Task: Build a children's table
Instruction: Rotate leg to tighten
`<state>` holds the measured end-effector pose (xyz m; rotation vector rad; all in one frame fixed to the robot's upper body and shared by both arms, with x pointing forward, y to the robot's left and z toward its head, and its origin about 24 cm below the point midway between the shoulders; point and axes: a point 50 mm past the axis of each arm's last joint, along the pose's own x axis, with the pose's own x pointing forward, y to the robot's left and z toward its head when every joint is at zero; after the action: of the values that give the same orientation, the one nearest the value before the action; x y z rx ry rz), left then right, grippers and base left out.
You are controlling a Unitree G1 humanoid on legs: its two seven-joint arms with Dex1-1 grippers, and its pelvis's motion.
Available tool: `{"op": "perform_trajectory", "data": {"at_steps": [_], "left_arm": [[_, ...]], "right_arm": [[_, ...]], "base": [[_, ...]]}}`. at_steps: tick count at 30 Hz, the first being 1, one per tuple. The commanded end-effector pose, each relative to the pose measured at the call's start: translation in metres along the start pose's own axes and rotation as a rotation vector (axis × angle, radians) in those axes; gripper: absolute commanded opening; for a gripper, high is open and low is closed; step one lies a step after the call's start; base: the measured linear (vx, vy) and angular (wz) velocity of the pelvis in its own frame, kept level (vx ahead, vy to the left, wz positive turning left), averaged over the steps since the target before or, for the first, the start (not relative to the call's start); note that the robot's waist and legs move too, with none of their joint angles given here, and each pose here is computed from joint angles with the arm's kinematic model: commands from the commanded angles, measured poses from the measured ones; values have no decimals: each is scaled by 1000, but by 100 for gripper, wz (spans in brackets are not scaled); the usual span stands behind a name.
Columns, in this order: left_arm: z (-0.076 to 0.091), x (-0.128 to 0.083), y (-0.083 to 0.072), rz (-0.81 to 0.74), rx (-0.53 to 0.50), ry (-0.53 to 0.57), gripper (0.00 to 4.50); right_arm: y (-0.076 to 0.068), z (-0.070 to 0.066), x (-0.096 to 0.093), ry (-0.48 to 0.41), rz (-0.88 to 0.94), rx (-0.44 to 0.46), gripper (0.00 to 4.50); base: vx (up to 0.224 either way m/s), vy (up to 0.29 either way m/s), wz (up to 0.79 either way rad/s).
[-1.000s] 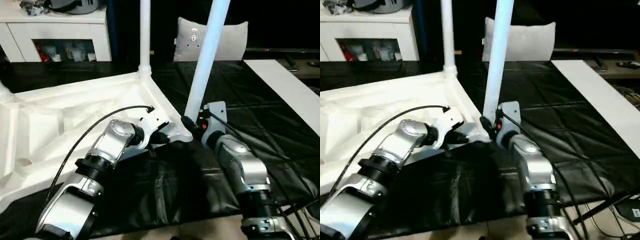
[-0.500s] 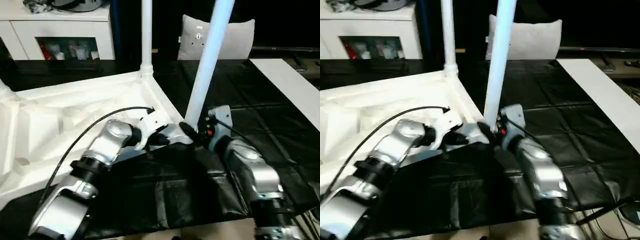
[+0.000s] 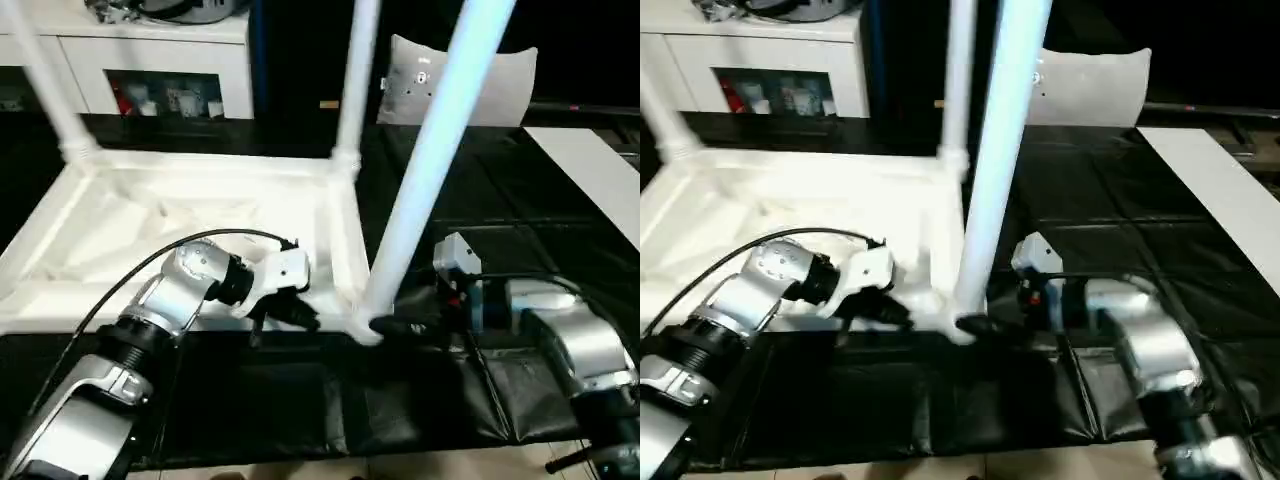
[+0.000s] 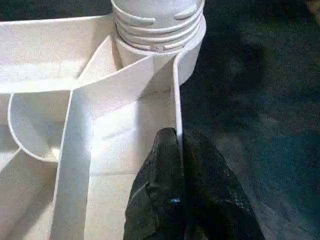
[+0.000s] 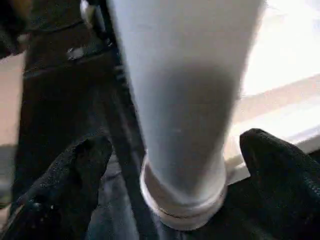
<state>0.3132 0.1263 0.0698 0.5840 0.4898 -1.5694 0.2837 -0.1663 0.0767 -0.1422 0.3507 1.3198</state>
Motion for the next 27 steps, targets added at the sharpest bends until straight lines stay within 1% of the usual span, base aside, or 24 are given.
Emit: {"op": "perform_trajectory", "data": {"at_steps": [1,2,3,4,6,7,9,10,11,12,14,17,19,21,24,27], "left_arm": [[16,3,-1,-88,85,-23,0],[17,2,-3,-115,96,-22,0],[17,1,-6,-153,108,-18,0],[17,1,-6,-153,108,-18,0],[18,0,-8,-170,111,-19,0],[18,0,-8,-172,112,-19,0],[18,0,-9,-181,119,-15,0],[18,0,-9,-181,119,-15,0],[18,-1,-9,-184,123,-12,0],[18,-2,-9,-190,126,-10,0],[18,-2,-9,-192,127,-10,0],[18,-2,-9,-196,130,-10,0],[18,-2,-9,-193,131,-10,0],[18,-2,-9,-193,132,-9,0],[18,-3,-9,-193,130,-8,0],[18,-2,-9,-189,120,-12,0]], "right_arm": [[0,2,-1,2,45,-15,432],[0,3,0,0,67,-15,415],[0,3,2,-3,96,-7,415],[0,3,2,-3,96,-7,415],[1,4,3,4,126,-1,385],[1,4,4,6,133,0,385],[2,4,5,7,152,1,361],[2,4,5,7,152,1,361],[3,4,5,7,165,3,341],[4,4,6,7,195,12,341],[4,4,7,6,207,14,316],[6,3,7,6,232,25,305],[8,2,8,14,247,37,278],[8,1,8,16,254,50,267],[10,0,8,17,262,62,234],[12,-1,9,16,282,91,219]], "base": [[0,0,0],[0,0,0],[0,0,0],[0,0,0],[0,0,0],[0,0,0],[0,0,0],[0,0,0],[0,0,0],[0,0,0],[0,0,0],[0,0,0],[0,0,0],[0,0,0],[0,0,0],[0,0,0]]}}
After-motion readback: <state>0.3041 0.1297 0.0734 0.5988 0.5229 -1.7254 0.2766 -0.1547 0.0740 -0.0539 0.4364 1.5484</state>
